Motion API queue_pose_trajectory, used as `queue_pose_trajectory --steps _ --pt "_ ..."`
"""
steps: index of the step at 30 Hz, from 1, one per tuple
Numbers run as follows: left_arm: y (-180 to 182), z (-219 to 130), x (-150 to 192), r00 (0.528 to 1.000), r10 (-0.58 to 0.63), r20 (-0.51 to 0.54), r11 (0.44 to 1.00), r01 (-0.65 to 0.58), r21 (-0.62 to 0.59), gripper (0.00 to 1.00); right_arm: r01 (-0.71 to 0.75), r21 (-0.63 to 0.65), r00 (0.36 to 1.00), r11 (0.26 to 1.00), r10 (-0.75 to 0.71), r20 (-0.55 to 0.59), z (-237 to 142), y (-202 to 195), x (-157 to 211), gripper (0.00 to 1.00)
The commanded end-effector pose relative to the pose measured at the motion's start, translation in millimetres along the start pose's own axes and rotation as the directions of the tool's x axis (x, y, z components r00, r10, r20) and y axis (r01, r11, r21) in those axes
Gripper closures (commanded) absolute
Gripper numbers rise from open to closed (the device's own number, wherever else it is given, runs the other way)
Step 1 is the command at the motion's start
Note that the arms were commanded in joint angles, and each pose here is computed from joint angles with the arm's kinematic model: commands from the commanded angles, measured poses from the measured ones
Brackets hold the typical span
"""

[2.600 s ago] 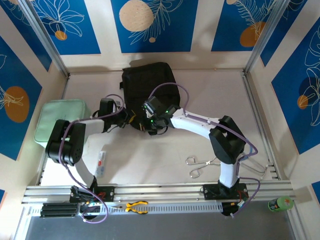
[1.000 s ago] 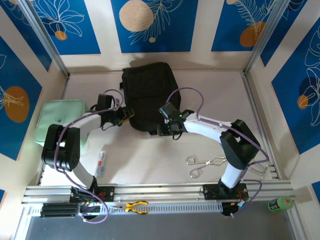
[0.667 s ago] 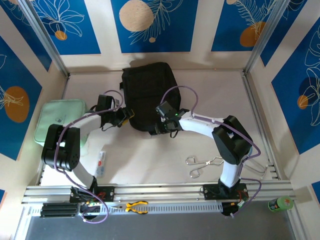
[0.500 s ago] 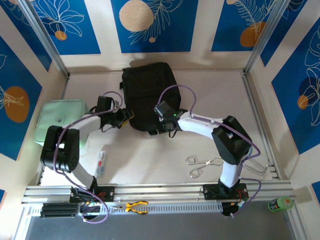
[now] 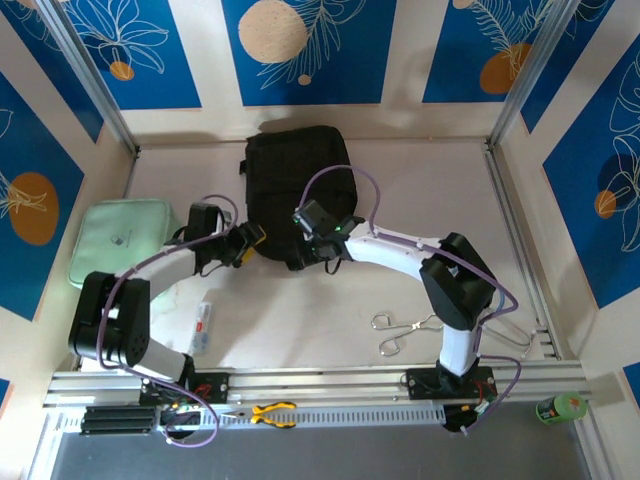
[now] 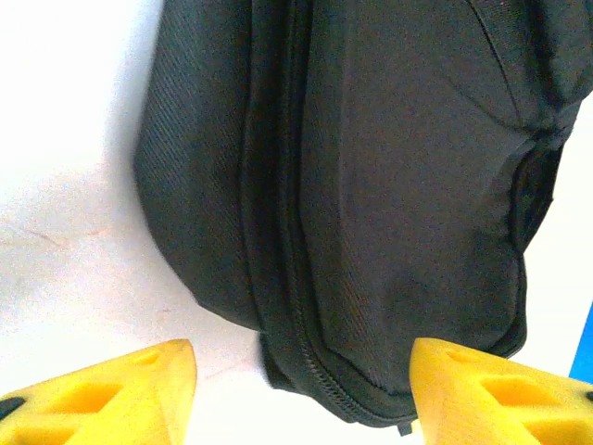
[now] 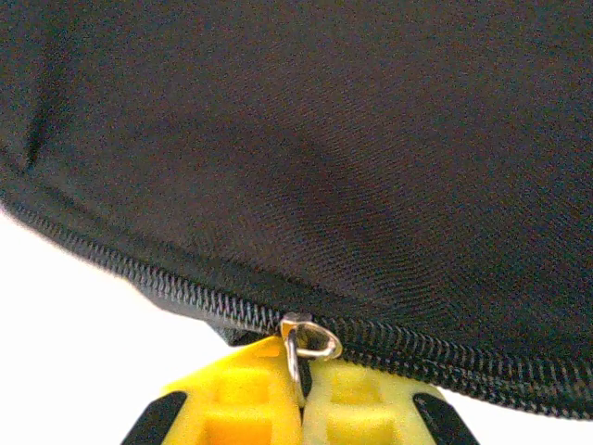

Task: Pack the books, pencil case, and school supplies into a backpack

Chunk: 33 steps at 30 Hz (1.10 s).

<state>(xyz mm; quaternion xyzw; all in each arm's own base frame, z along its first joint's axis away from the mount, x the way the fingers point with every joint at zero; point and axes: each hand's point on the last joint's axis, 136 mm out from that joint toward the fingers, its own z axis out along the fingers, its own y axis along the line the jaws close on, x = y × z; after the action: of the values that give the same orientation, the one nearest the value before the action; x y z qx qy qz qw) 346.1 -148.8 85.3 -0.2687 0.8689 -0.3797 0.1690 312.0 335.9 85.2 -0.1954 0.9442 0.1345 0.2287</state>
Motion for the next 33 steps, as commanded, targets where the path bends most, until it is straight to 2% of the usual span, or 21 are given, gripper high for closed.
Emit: queue_pose_trajectory --steps 1,4,8,11,13,15,20,24,33 --pt "-11 -1 2 0.999 -0.037 0.001 0.997 0.037 0.061 0.35 0.025 -0.14 1.0 0.99 -0.022 0.022 -4 41 -13 1.0" --pt "-15 3 2 0.999 -0.049 -0.01 0.995 0.05 0.088 0.33 0.04 -0.208 0.999 0.977 -0.037 0.018 -6 63 -14 1.0" --pt "-16 10 0 0.998 -0.063 -0.007 0.992 0.063 0.108 0.33 0.067 -0.233 0.998 0.97 -0.068 0.002 -6 80 -10 1.0" --pt "-12 17 -3 0.998 -0.069 -0.002 0.993 0.069 0.093 0.41 0.069 -0.216 0.997 0.974 -0.075 -0.017 -8 83 -6 1.0" --pt "-6 21 -4 0.997 -0.074 0.004 0.994 0.073 0.077 0.54 0.06 -0.191 0.997 0.98 -0.069 -0.041 -10 79 1 1.0" --pt "0 23 -6 0.997 -0.078 0.017 0.995 0.077 0.057 0.67 0.037 -0.151 0.996 0.988 -0.049 -0.074 -12 67 12 1.0" --pt "17 29 -5 0.997 -0.075 0.025 0.997 0.075 0.01 0.86 -0.025 -0.033 0.989 0.999 0.019 -0.145 -17 27 39 1.0" --pt "24 33 -3 0.997 -0.078 0.02 0.997 0.078 -0.003 0.92 -0.085 0.068 0.983 0.994 0.095 -0.157 -23 -8 46 0.97" --pt "28 35 -2 0.998 -0.057 0.009 0.998 0.058 -0.018 0.96 -0.178 0.176 0.972 0.968 0.201 -0.125 -34 -61 35 0.94"
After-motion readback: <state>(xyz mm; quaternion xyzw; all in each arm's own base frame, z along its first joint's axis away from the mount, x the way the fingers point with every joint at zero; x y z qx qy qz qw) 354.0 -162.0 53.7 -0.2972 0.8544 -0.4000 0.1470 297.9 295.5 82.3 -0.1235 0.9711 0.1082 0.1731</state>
